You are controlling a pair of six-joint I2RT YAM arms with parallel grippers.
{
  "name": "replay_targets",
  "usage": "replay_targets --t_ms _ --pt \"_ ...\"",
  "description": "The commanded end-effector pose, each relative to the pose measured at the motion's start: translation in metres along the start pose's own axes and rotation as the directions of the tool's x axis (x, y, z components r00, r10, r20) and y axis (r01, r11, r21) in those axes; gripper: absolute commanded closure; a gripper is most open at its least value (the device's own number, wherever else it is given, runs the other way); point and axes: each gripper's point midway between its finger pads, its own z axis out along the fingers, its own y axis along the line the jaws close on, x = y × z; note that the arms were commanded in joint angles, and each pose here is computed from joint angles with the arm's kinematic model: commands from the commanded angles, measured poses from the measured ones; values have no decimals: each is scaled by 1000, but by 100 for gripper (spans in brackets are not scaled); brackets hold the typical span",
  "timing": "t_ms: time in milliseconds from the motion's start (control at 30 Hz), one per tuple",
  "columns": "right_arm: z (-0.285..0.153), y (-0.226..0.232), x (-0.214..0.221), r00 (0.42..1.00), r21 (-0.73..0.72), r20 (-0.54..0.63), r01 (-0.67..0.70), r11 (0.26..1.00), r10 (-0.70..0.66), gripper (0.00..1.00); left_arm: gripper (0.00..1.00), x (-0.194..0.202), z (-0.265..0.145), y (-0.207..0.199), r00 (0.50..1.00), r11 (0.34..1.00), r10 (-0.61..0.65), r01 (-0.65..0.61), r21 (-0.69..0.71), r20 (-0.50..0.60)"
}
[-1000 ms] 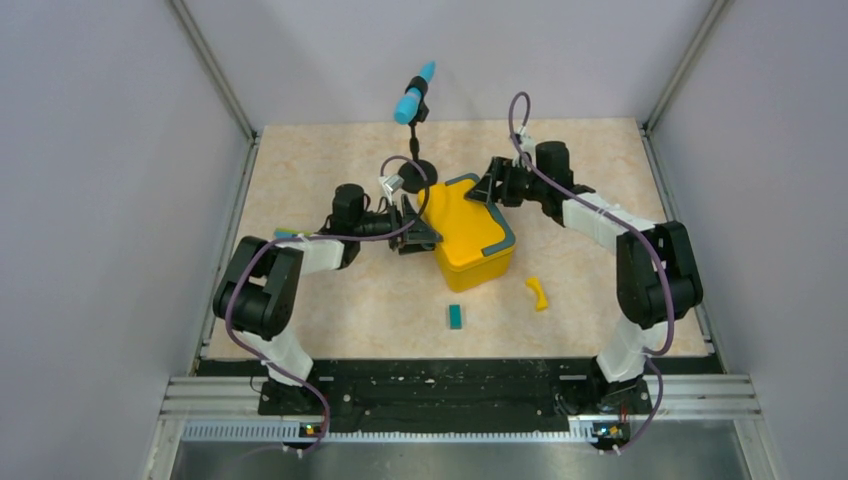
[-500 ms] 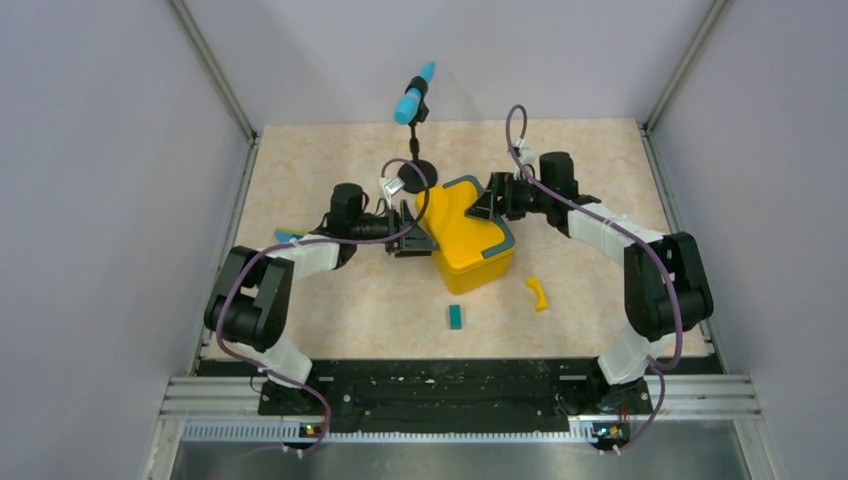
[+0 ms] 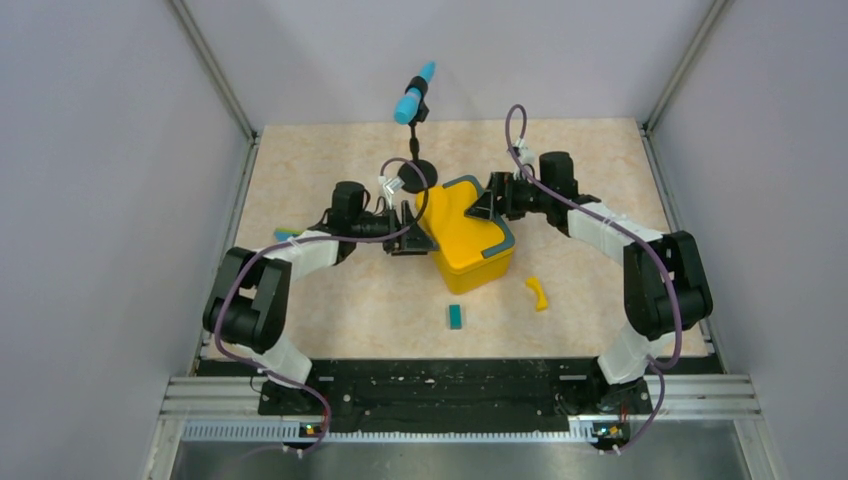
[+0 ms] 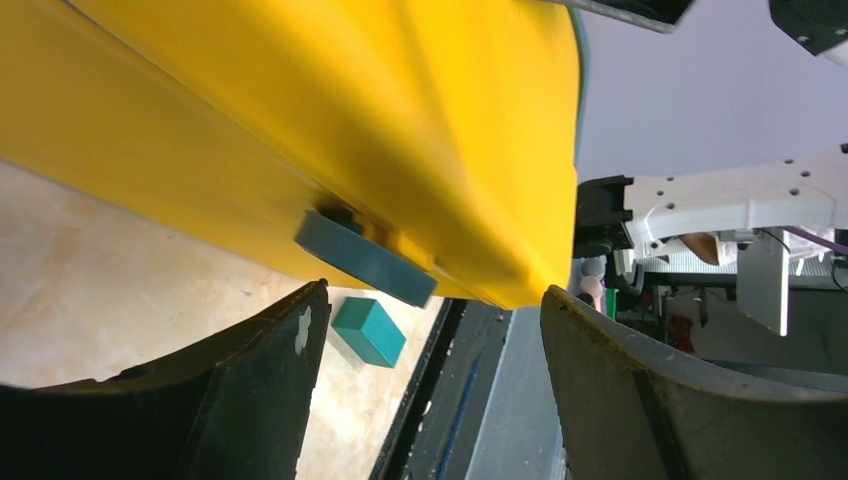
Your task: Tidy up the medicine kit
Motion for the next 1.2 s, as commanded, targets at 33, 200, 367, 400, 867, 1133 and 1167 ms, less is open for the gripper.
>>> replay_targets --t_ms 33,200,367,400,867,1133,1167 --pt "2 -35 91 960 119 -261 -73 990 102 6 18 -24 9 3 995 996 86 -87 6 46" --pt "0 -40 98 955 130 -282 -58 990 93 6 19 -37 17 -6 992 991 108 -113 76 61" --pt "1 -43 101 952 137 -293 -47 989 86 6 22 -41 16 -27 990 976 123 -134 174 72" --pt "1 -44 100 952 139 -293 -47 989 86 6 23 -40 15 -30 990 972 123 -135 192 70" --pt "9 -51 95 952 146 -294 -41 988 83 6 37 -4 -2 -21 990 986 139 -138 98 1" --pt "8 -53 98 952 153 -295 -38 988 82 6 43 -6 -8 -2 994 995 99 -99 17 36" --pt "8 -52 98 952 152 -296 -37 988 81 6 43 -7 -9 -2 994 995 97 -98 9 41"
